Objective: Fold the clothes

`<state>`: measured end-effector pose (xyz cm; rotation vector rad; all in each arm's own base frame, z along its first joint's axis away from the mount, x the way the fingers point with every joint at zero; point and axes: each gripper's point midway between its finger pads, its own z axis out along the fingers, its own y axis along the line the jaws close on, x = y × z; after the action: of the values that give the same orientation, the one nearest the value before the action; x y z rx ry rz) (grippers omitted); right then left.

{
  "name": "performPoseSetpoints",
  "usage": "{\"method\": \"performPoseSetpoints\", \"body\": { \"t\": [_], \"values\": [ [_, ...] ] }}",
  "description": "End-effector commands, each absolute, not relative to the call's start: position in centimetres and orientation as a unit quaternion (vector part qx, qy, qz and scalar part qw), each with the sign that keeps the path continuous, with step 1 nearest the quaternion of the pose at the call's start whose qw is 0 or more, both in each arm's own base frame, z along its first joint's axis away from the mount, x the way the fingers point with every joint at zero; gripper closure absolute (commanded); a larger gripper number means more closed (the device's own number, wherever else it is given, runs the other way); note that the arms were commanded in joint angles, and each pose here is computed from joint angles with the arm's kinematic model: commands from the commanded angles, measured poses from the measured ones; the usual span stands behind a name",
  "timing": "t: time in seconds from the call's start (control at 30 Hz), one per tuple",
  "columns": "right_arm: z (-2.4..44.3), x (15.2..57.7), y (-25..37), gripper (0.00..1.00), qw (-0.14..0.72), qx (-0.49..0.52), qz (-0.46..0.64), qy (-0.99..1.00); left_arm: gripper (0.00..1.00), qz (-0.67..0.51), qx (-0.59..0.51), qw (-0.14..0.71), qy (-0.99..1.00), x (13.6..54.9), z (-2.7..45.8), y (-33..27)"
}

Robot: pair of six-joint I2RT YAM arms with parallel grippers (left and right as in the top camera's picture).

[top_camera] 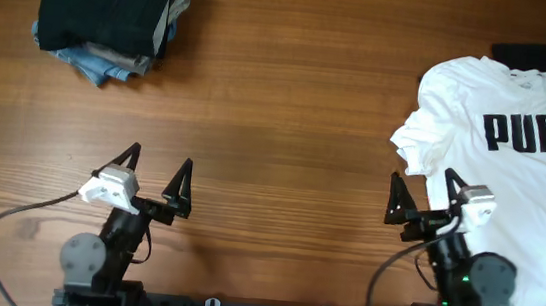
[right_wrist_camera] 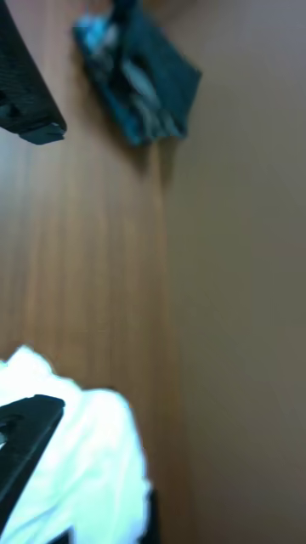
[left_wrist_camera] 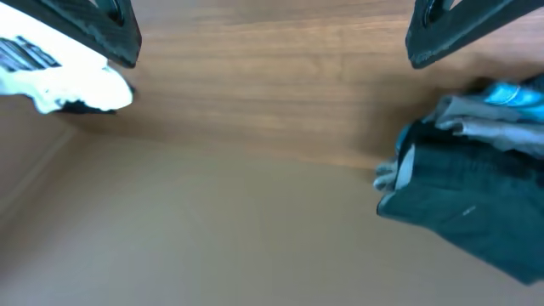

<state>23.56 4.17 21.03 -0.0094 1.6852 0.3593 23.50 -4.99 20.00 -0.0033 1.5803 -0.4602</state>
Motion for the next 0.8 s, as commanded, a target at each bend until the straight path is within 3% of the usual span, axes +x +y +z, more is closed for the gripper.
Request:
{"method": "performPoseSetpoints", "body": {
  "t": [0.0, 0.27, 0.37, 0.4, 0.5, 0.6, 0.67, 0.77],
  "values": [
    [25.5, 23.5, 5.0, 0.0, 0.584, 0.029, 0.207, 0.784, 0.0, -0.237, -0.043, 0.633, 0.735, 23.0, 23.2, -5.1],
    [27.1, 29.9, 5.3, 0.0, 0.299, 0.062, 0.182, 0.935, 0.0, -0.225, -0.093, 0.44, 0.865, 29.7, 28.1, -5.4],
    [26.9, 34.1, 5.2, 0.01, 0.308, 0.024, 0.167, 0.936, 0.0, -0.218, -0.107, 0.381, 0.892, 32.2, 28.7, -5.4],
    [26.2, 35.6, 4.8, 0.11, 0.312, 0.029, 0.157, 0.936, 0.0, -0.214, -0.106, 0.364, 0.9, 33.2, 28.6, -5.5],
    [20.9, 40.5, 1.1, 0.16, 0.29, 0.12, 0.069, 0.947, 0.0, -0.221, -0.097, 0.353, 0.904, 34.7, 28.1, -5.9],
    [13.9, 44.3, -0.8, 0.3, 0.256, 0.137, 0.011, 0.957, 0.0, -0.228, -0.094, 0.347, 0.905, 34.8, 27.8, -6.2],
    [8.4, 46.2, -1.7, 0.31, 0.228, 0.143, -0.018, 0.963, 0.0, -0.228, -0.094, 0.347, 0.905, 34.8, 27.8, -6.2],
    [5.3, 46.6, -2.4, 0.31, 0.21, 0.147, -0.041, 0.966, 0.0, -0.217, -0.097, 0.349, 0.906, 35.0, 27.7, -5.8]
  ]
}}
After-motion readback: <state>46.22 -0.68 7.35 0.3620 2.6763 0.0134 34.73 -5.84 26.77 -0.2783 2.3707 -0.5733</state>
